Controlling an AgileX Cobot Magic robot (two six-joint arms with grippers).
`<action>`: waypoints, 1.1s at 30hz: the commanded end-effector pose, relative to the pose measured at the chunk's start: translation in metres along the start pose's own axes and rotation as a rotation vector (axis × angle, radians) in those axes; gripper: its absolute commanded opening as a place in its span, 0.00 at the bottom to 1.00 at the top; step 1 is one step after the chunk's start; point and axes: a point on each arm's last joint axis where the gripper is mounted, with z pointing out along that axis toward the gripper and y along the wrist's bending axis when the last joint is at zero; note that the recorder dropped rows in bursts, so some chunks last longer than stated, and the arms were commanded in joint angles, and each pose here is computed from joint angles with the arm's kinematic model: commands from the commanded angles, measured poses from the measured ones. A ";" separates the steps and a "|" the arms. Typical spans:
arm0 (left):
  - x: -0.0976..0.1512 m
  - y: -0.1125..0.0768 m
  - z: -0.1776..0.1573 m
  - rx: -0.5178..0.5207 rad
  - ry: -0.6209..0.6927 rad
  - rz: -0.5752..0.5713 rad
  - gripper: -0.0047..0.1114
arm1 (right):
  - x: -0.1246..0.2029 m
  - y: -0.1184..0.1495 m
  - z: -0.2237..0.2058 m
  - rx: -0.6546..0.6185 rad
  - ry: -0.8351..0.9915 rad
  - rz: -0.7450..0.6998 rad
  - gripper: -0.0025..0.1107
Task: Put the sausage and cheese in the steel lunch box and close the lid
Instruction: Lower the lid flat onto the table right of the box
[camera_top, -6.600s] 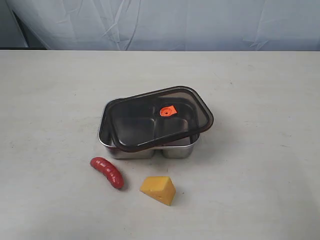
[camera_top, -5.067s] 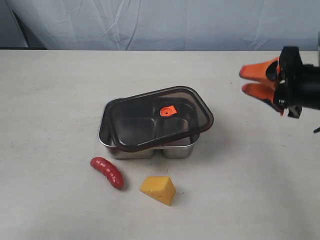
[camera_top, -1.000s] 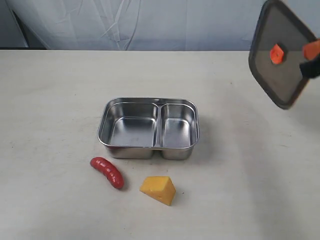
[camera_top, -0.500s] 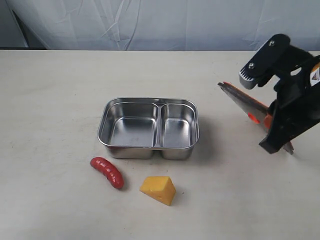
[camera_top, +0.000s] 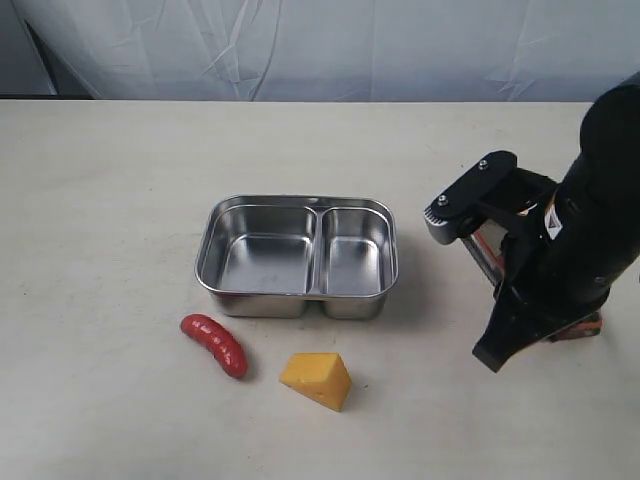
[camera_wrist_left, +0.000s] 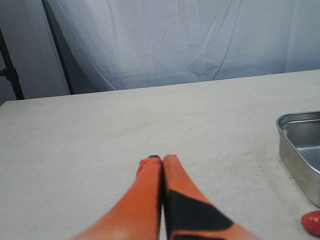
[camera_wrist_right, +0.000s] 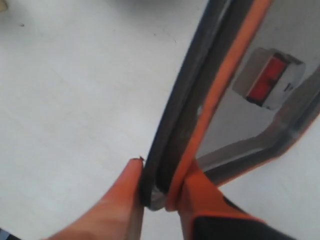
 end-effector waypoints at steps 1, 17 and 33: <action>0.000 0.000 0.000 -0.001 -0.008 0.002 0.04 | -0.002 0.007 0.015 -0.076 0.074 0.056 0.01; 0.000 0.000 0.000 -0.001 -0.008 0.002 0.04 | -0.007 0.009 0.023 -0.109 0.074 0.084 0.36; 0.000 0.000 0.000 -0.001 -0.008 0.002 0.04 | -0.061 0.061 -0.019 -0.351 -0.287 -0.054 0.39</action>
